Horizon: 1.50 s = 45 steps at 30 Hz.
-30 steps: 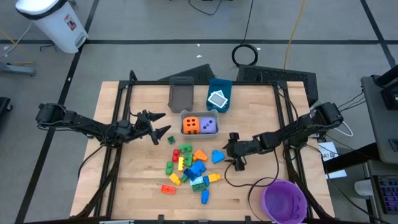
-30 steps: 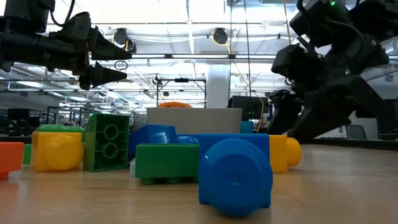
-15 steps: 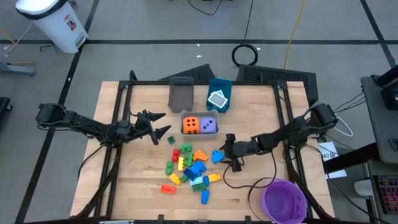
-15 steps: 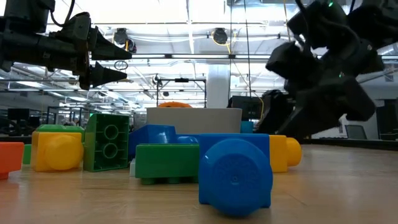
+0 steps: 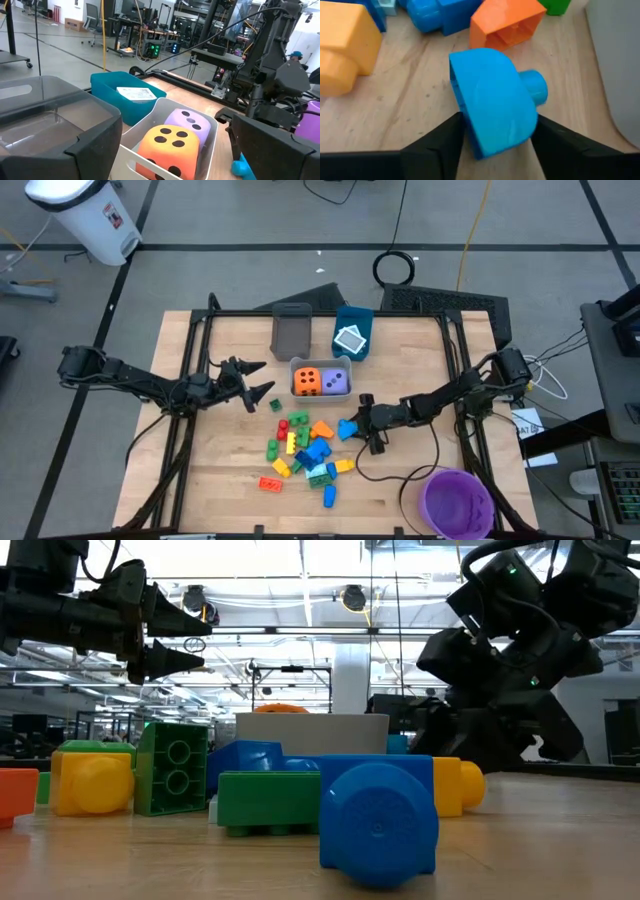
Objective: Pick & Place Toys
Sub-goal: Put the blue game piece into the black bin
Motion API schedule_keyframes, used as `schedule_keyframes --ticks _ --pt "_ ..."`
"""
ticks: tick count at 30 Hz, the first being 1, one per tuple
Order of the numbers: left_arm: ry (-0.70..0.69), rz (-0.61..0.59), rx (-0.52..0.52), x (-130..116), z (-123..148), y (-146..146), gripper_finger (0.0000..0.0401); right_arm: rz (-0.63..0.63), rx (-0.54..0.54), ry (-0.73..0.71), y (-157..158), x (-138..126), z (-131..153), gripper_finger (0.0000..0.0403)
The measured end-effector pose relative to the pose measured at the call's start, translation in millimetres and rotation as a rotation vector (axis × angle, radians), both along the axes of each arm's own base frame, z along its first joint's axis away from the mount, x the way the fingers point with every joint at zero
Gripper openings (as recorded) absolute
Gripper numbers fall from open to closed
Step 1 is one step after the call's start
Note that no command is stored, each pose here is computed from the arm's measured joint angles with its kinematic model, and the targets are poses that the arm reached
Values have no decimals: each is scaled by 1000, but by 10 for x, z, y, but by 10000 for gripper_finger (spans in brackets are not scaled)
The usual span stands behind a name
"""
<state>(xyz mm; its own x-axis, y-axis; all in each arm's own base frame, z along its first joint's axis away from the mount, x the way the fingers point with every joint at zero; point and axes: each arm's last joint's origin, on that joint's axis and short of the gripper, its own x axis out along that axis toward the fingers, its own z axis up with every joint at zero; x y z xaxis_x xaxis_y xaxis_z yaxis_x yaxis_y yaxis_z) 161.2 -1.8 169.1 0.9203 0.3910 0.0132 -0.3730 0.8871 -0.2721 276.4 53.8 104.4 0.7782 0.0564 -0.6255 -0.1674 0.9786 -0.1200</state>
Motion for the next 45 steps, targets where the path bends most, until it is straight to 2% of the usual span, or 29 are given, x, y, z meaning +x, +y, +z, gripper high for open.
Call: schedule_keyframes --ticks 8,17,24,31,36,39,42,45 --pt "-15 -1 -33 0 1 0 379 12 -11 -47 3 23 42 94" --pt "-42 -1 -94 0 2 0 379 31 -17 -147 4 9 295 5" --pt "-86 -3 -196 0 2 0 379 72 -26 -213 80 -11 422 1" --pt "-89 43 -193 -6 2 13 379 103 -41 -216 134 -23 424 0" --pt "-88 49 -194 -6 0 14 379 -9 -124 -198 88 -31 403 5" --pt "-82 50 -190 -6 -4 14 379 53 -141 -188 142 -47 393 33" --pt "-79 50 -189 -6 -6 14 379 95 -150 -192 228 -69 394 86" --pt "-79 50 -189 -6 -7 14 379 14 -74 -229 305 -58 446 153"
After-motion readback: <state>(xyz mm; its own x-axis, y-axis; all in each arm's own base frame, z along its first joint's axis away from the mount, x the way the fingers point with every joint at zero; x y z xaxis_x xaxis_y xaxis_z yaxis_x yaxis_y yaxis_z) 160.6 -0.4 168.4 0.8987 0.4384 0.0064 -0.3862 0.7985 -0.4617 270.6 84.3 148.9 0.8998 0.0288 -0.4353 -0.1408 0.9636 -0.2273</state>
